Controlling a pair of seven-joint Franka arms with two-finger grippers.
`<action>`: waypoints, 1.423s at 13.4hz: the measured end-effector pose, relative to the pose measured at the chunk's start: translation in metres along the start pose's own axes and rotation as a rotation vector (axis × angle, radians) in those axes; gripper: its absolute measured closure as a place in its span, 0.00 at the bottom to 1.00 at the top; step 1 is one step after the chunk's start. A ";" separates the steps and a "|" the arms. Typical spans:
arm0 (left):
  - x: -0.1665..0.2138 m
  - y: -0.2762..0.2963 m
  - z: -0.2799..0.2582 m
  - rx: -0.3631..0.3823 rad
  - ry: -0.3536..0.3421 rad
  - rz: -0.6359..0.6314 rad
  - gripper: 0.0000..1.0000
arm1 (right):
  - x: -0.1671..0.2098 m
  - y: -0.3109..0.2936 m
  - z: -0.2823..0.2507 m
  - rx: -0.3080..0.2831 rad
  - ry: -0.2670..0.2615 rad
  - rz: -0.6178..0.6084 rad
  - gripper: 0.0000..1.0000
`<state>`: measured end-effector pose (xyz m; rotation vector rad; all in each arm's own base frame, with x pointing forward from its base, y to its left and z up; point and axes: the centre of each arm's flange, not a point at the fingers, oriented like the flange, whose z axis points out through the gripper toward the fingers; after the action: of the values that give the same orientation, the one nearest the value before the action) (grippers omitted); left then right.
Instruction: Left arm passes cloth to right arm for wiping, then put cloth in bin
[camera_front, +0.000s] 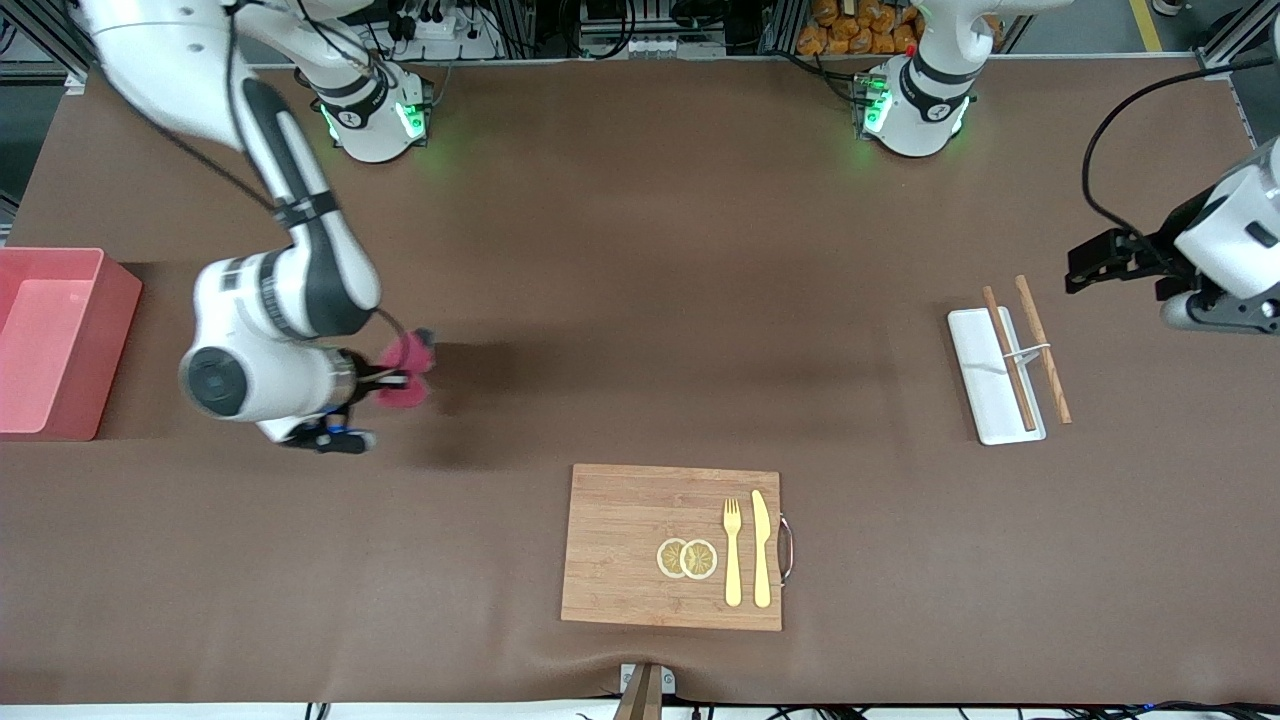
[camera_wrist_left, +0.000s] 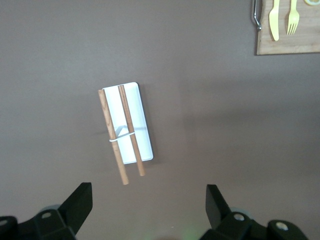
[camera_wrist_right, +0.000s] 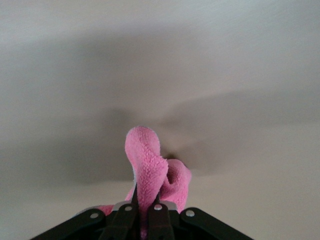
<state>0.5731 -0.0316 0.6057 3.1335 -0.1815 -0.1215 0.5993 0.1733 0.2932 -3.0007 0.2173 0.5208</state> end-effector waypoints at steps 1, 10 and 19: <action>-0.004 0.004 -0.002 0.002 -0.005 0.012 0.00 | -0.011 -0.024 0.002 0.006 -0.003 0.028 0.95; -0.054 0.018 -0.034 0.033 -0.026 0.116 0.00 | 0.028 0.094 -0.023 0.012 0.022 -0.044 0.95; -0.051 0.016 -0.034 0.018 -0.002 0.092 0.00 | 0.025 0.365 -0.100 -0.041 0.031 -0.340 0.95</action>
<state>0.5234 -0.0420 0.6433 3.1358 -0.3275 -0.1236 0.5992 -0.2010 0.3555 -2.9912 -0.3002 0.4466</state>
